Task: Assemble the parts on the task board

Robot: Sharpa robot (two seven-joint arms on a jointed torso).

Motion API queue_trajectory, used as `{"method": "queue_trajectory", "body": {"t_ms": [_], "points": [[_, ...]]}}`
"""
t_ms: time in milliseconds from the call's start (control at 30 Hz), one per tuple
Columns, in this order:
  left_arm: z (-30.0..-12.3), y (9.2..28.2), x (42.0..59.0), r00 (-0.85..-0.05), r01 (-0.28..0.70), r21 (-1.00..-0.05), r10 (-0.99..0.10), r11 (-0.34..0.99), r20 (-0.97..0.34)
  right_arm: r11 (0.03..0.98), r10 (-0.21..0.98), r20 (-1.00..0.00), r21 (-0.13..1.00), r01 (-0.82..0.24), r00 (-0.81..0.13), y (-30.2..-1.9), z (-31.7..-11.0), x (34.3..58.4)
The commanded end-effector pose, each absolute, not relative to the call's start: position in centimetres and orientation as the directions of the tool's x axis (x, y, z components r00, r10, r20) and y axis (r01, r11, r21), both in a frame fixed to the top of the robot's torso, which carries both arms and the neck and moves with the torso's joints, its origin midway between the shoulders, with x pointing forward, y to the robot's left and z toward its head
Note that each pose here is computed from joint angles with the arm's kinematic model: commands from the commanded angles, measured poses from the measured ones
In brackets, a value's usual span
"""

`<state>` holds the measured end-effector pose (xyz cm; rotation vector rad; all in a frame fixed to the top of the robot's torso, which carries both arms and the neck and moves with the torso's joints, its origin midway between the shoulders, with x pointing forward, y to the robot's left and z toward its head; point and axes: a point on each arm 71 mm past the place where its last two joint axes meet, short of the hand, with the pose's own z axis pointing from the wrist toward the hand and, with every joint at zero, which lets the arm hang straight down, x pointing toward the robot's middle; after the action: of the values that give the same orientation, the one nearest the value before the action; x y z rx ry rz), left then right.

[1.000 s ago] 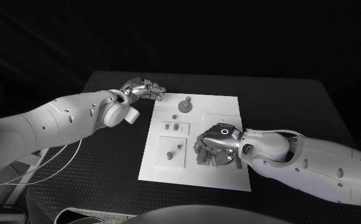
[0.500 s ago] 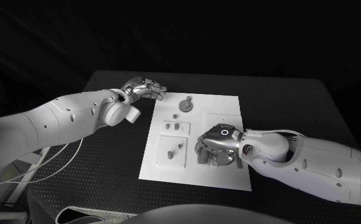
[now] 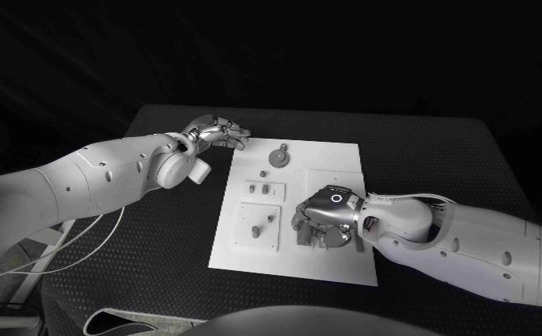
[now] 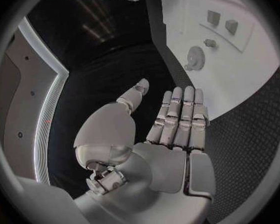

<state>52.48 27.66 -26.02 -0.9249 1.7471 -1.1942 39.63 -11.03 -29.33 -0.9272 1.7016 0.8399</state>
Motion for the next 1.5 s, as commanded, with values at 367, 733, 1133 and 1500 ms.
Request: {"method": "queue_trajectory", "body": {"t_ms": [367, 733, 1133, 1500], "points": [[-25.96, 27.42, 52.45, -0.418, -0.122, -0.954, -0.886, 0.273, -0.200, 0.469, -0.215, -0.948, 0.109, -0.877, -0.233, -11.19, -29.49, 39.65], [-25.97, 27.38, 52.48, -0.419, -0.122, -0.954, -0.886, 0.273, -0.200, 0.469, -0.221, -0.946, 0.111, -0.876, -0.238, -11.31, -29.53, 39.57], [-26.00, 27.30, 52.50, -0.419, -0.123, -0.954, -0.885, 0.275, -0.201, 0.473, -0.221, -0.948, 0.102, -0.875, -0.229, -11.21, -29.47, 39.57], [-26.00, 27.35, 52.49, -0.419, -0.124, -0.953, -0.886, 0.275, -0.202, 0.476, -0.215, -0.949, 0.103, -0.873, -0.230, -11.26, -29.42, 39.55]]}}
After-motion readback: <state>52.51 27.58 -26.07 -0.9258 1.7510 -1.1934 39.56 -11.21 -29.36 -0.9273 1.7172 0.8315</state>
